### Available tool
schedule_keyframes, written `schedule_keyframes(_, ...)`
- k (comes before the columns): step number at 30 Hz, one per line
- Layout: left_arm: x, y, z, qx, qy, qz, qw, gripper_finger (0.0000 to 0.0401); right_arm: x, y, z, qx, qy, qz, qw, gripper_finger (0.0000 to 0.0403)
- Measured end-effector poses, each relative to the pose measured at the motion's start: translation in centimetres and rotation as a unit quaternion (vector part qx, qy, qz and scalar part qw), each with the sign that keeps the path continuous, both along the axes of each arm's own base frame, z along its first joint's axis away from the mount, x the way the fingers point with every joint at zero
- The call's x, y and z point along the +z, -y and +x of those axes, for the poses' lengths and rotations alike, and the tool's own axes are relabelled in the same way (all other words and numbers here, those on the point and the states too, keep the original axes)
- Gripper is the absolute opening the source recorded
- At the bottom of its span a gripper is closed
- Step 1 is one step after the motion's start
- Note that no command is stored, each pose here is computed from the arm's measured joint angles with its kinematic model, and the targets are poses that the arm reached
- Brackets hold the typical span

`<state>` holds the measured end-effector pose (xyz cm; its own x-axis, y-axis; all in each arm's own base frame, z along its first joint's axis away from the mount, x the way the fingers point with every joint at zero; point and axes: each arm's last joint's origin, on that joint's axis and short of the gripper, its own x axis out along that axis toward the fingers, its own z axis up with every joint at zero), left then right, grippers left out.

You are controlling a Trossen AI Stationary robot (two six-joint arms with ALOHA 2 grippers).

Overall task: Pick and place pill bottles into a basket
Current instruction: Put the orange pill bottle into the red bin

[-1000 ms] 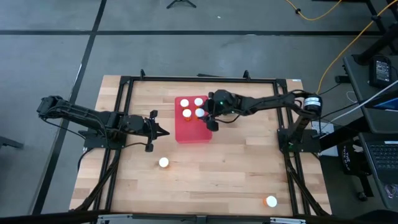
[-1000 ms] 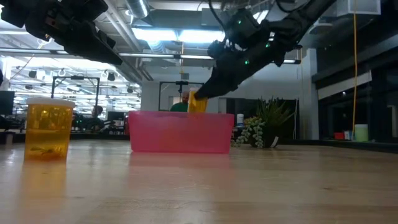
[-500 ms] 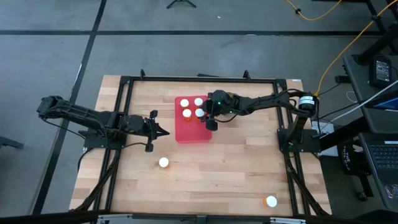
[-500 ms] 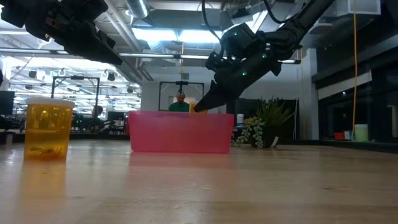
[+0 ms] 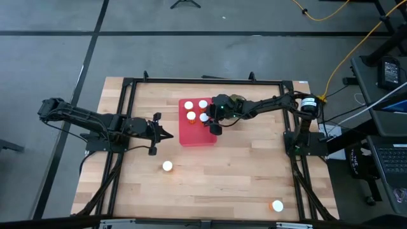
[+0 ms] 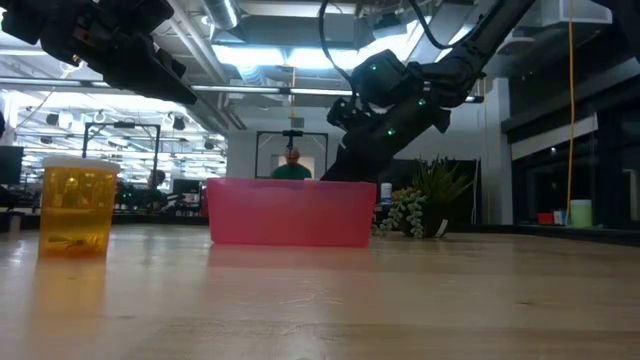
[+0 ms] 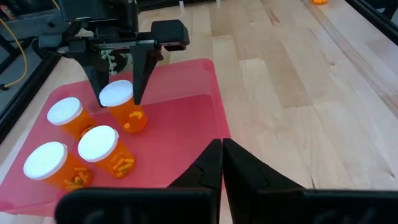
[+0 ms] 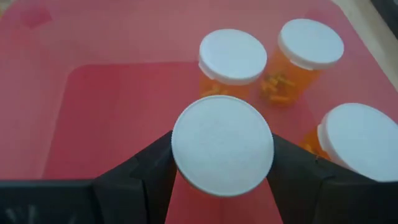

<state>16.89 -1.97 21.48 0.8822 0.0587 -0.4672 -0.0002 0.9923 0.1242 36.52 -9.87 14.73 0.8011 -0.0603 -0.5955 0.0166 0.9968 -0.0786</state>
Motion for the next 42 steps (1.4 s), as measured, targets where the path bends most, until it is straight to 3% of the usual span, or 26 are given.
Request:
schedule_keyframes(30,0.0,0.0,0.0,0.000,0.000,0.000,1.000,0.0005,0.1,1.5,-0.4,-0.013,0.009,0.008,1.000,0.0218)
schedule_keyframes(42,0.0,0.0,0.0,-0.001,0.000,0.002,1.000,0.0009,-0.2,1.4,-0.6,-0.019,-0.005,0.041,0.999,0.0218)
